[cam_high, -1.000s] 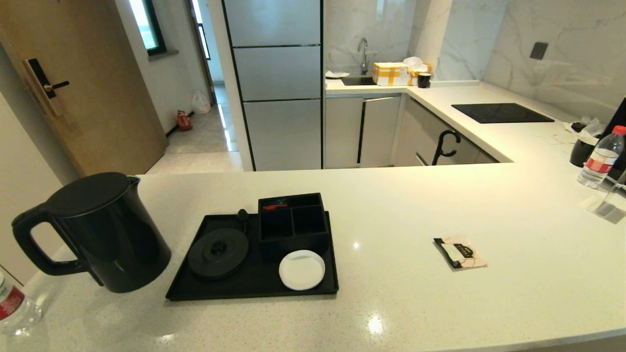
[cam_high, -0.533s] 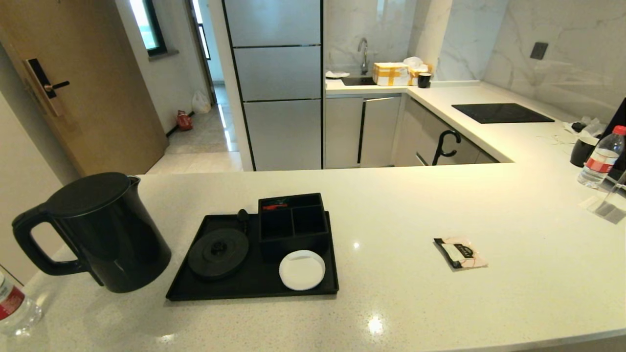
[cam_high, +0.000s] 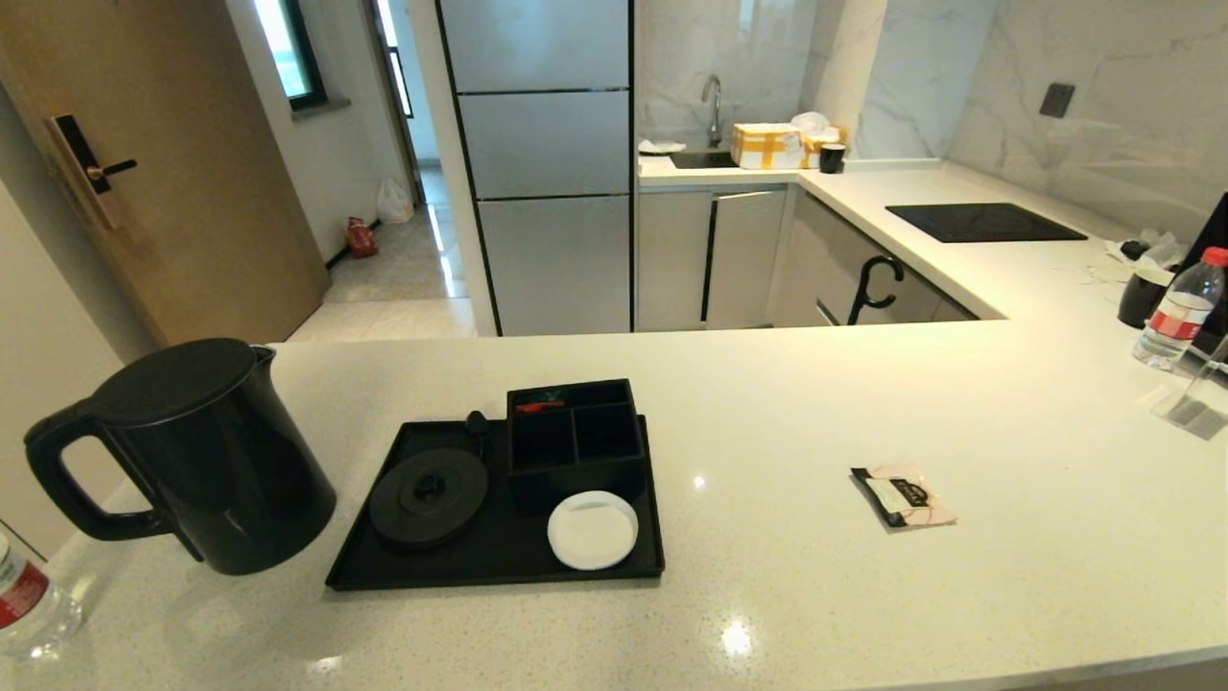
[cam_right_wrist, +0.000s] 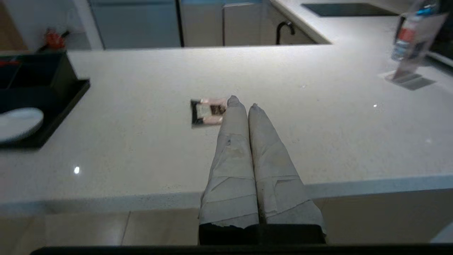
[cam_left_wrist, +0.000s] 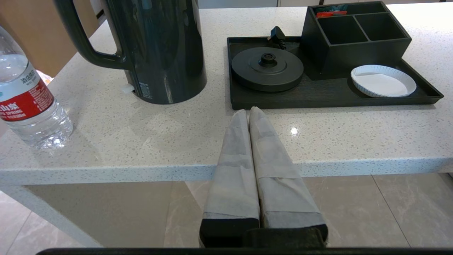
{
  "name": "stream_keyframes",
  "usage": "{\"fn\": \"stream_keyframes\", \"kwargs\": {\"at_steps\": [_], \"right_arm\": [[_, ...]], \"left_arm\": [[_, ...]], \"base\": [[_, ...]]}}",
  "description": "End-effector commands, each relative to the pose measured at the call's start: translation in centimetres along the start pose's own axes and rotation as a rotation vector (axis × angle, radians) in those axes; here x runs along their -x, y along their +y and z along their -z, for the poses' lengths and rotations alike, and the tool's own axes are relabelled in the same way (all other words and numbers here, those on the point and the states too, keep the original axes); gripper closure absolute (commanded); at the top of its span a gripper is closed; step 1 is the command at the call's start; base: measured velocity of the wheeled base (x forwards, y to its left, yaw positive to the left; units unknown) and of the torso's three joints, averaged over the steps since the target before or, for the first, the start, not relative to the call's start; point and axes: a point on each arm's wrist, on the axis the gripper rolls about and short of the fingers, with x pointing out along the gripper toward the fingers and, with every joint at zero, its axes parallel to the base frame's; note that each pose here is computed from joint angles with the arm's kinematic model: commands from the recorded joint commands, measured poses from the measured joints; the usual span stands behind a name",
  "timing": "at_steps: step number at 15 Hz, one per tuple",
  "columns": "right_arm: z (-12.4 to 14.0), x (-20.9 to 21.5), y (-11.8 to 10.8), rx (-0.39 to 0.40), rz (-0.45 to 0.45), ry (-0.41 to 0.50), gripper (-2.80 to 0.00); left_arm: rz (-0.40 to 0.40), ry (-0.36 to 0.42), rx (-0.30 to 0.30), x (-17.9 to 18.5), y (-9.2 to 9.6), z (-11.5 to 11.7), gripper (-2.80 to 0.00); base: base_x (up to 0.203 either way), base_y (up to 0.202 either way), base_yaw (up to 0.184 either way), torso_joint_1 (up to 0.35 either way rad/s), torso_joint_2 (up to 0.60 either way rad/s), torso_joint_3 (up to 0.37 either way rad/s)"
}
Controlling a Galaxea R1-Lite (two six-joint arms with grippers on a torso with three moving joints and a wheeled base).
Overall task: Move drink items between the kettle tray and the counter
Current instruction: Return the tea bag to its original position
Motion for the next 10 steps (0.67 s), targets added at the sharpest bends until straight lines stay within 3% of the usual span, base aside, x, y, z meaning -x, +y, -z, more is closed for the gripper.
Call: {"fn": "stream_keyframes", "kwargs": {"at_steps": [1, 2, 6, 10], "right_arm": [[0.81, -0.09, 0.10, 0.008, -0.026, 0.058, 0.00], [1.18, -0.07, 0.15, -0.001, -0.042, 0.093, 0.00], [1.16, -0.07, 0.15, 0.007, -0.042, 0.091, 0.00], [1.23, -0.06, 0.15, -0.041, -0.039, 0.098, 0.00]], "left_arm": [[0.000, -0.003, 0.000, 0.01, 0.00, -0.01, 0.00], [0.000, 0.000, 0.000, 0.00, 0.00, 0.04, 0.00], [0.000, -0.001, 0.000, 0.01, 0.00, 0.00, 0.00], [0.000, -0.001, 0.000, 0.01, 0.00, 0.00, 0.00]], "base": [[0.000, 0.000, 0.000, 0.000, 0.00, 0.000], [0.000, 0.000, 0.000, 0.000, 0.00, 0.000], [0.000, 0.000, 0.000, 0.000, 0.00, 0.000], [0.000, 0.000, 0.000, 0.000, 0.00, 0.000]]}}
